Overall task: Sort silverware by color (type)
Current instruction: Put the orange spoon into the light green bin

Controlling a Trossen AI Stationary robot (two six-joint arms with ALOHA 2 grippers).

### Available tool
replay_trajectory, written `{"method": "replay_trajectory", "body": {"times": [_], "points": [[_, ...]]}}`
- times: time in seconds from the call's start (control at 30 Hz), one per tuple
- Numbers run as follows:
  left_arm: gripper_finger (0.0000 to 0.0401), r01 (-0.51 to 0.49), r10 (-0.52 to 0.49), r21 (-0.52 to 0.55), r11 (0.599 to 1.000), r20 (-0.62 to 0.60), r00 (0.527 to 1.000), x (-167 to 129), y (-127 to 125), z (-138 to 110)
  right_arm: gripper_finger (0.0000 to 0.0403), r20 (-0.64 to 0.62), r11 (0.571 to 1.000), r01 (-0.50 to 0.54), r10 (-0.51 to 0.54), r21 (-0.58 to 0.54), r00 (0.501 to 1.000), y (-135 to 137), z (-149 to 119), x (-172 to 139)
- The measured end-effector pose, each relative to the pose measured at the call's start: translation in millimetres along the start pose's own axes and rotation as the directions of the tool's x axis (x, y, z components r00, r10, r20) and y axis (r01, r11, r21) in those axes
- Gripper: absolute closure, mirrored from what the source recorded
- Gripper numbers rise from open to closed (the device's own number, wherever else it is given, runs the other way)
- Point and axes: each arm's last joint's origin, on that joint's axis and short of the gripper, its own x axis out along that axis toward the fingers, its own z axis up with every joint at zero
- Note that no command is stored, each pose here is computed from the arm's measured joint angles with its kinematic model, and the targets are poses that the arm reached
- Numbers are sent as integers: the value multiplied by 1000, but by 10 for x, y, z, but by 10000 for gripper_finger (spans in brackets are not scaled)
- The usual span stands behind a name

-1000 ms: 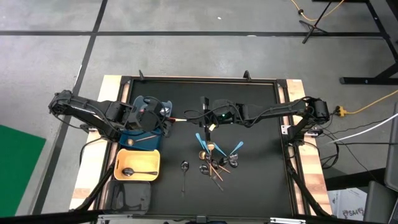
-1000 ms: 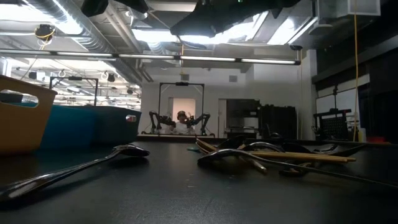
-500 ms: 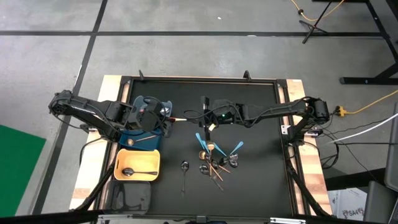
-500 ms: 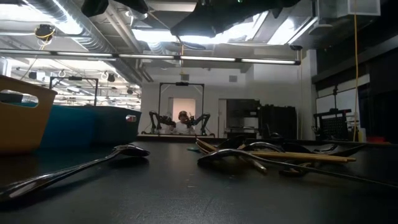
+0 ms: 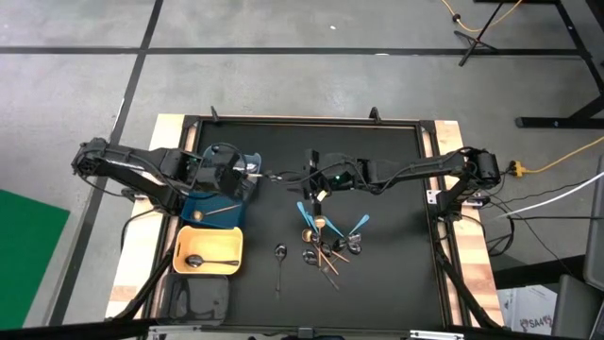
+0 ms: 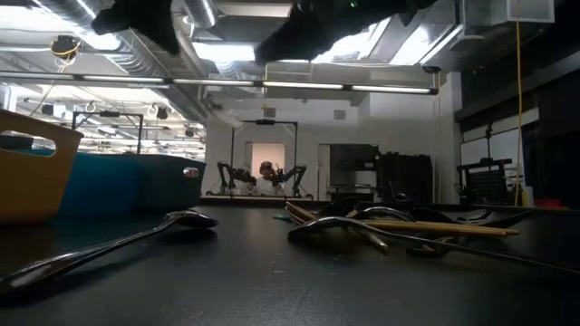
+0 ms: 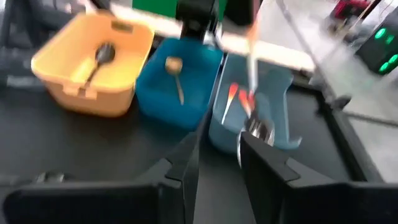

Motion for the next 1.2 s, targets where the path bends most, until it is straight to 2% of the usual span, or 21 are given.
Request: {"method": "replay_trajectory", "body": {"times": [0.23,0.47,0.7,0.9,1.2], "points": [[401,-162,163,18,987,-43,986,-48,305,54,292,-162,999,-40,40,2,986,38,-157,-14],[401,-231,230,-15,973,-59,971,-167,564,107,292,-196,999,-48,48,3,979,46,-190,-20],[401,-240,238,-93,966,-39,971,-119,763,45,292,-195,999,-48,48,3,980,46,-188,-20],[401,-251,244,-148,957,-65,968,155,905,-149,292,-194,999,-48,48,3,980,46,-188,-20],[401,-196,181,-230,953,-86,980,575,1080,-452,292,-195,999,-46,48,15,980,47,-191,-19]]}}
